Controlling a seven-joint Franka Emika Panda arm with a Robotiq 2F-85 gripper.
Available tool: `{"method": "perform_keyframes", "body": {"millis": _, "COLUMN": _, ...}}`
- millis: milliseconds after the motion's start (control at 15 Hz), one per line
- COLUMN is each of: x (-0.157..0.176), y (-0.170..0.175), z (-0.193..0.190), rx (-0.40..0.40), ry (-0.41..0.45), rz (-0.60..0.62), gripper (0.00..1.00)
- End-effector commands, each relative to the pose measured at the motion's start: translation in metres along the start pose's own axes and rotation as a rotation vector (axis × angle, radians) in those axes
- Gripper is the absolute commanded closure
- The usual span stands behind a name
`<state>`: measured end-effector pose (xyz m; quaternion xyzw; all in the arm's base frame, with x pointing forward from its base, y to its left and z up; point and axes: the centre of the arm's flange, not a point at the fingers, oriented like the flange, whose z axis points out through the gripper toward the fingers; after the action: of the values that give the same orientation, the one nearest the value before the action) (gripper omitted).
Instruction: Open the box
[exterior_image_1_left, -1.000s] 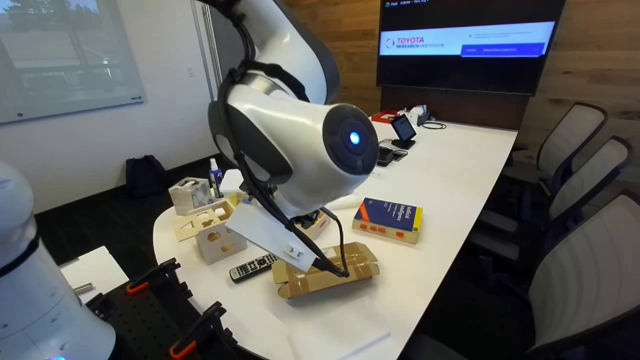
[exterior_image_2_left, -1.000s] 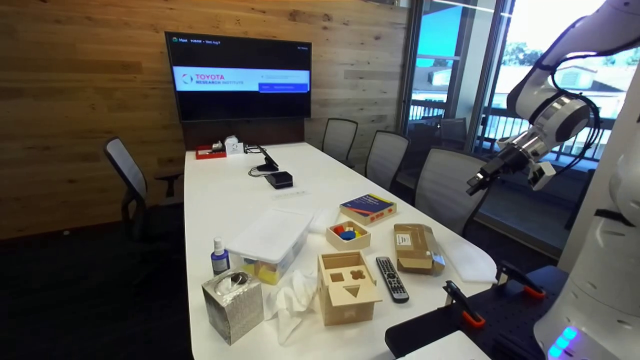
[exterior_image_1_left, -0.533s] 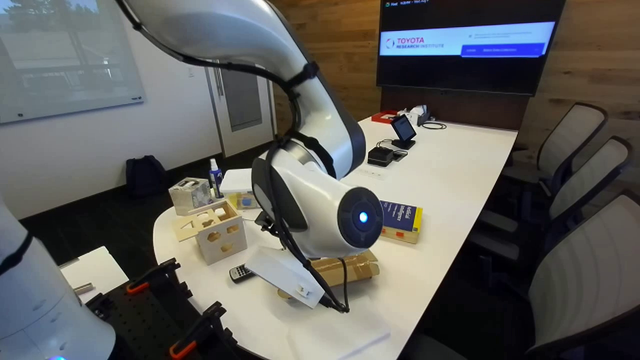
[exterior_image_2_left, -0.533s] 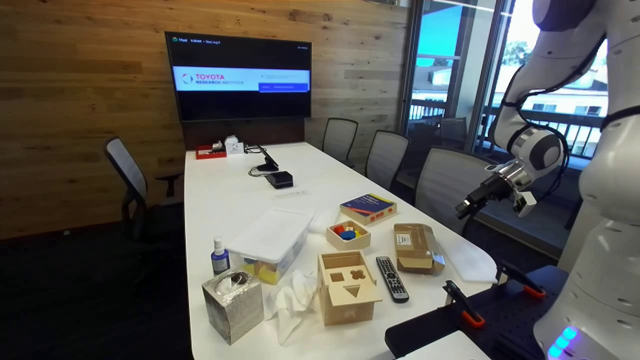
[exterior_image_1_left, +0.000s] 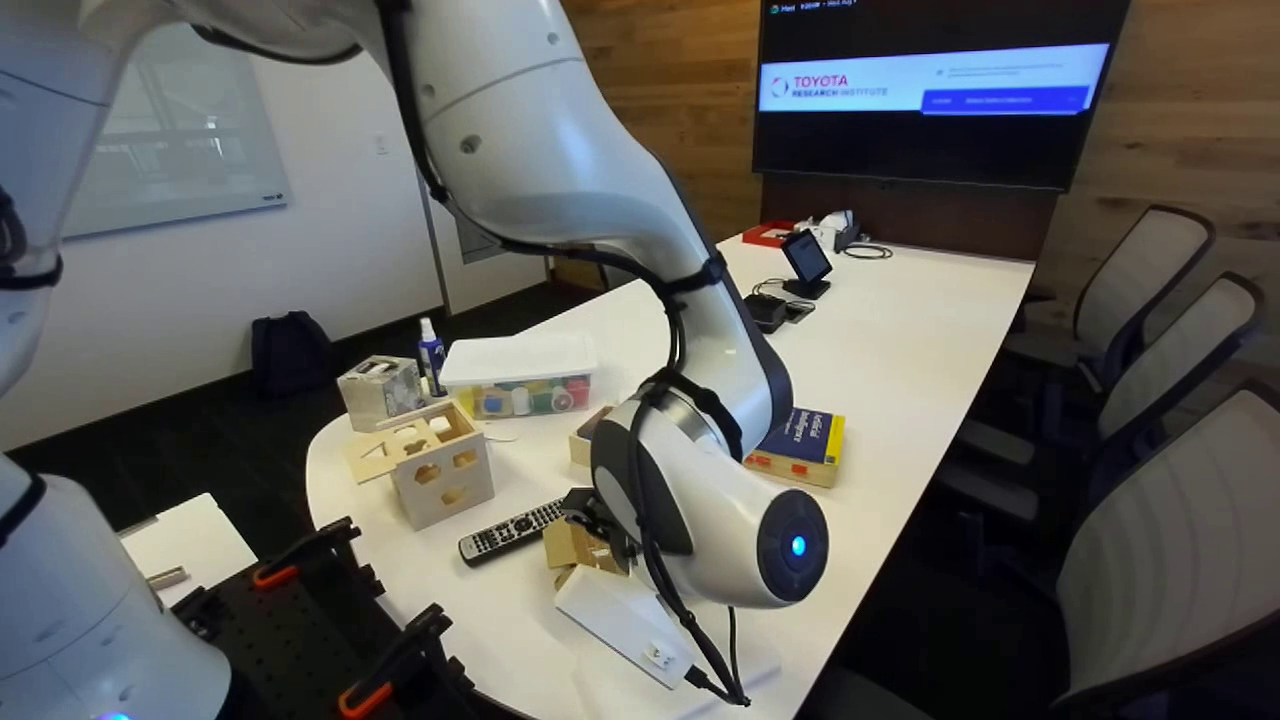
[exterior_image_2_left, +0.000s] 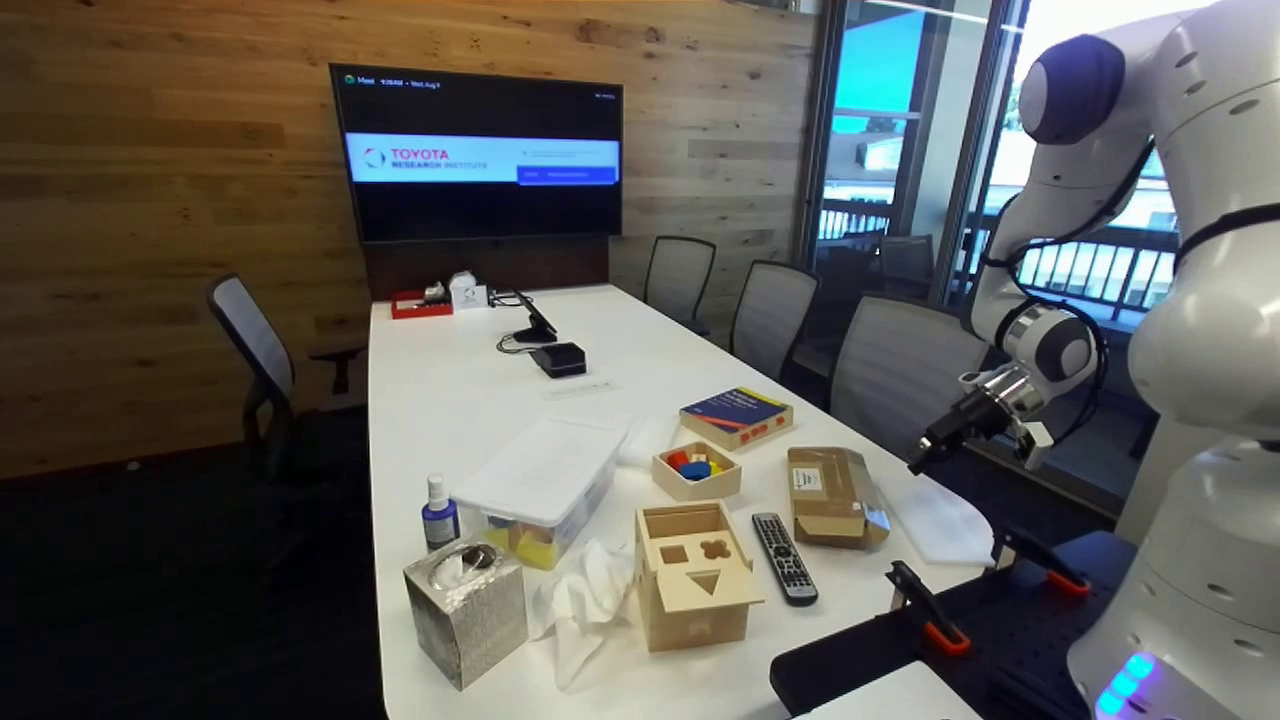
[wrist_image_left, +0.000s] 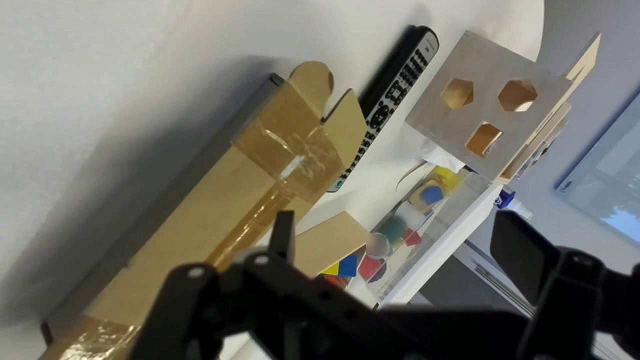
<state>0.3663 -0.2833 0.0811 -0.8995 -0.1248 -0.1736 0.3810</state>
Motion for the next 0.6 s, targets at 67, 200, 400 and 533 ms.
{"method": "perform_keyframes", "body": {"millis": 67, "x": 0.001, "y": 0.035, "z": 0.01, "rx": -0.007, "ry": 0.006, "rz": 0.017, "gripper": 0.0}}
{"method": "perform_keyframes", "body": {"millis": 200, "x": -0.001, "y": 0.045, "z": 0.015, "rx": -0.004, "ry": 0.002, "rz": 0.025, "gripper": 0.0}}
{"method": "perform_keyframes", "body": {"millis": 400, "x": -0.002, "y": 0.057, "z": 0.023, "rx": -0.003, "ry": -0.006, "rz": 0.037, "gripper": 0.0}}
{"method": "perform_keyframes", "body": {"millis": 533, "x": -0.002, "y": 0.063, "z": 0.028, "rx": -0.007, "ry": -0.015, "rz": 0.055, "gripper": 0.0}}
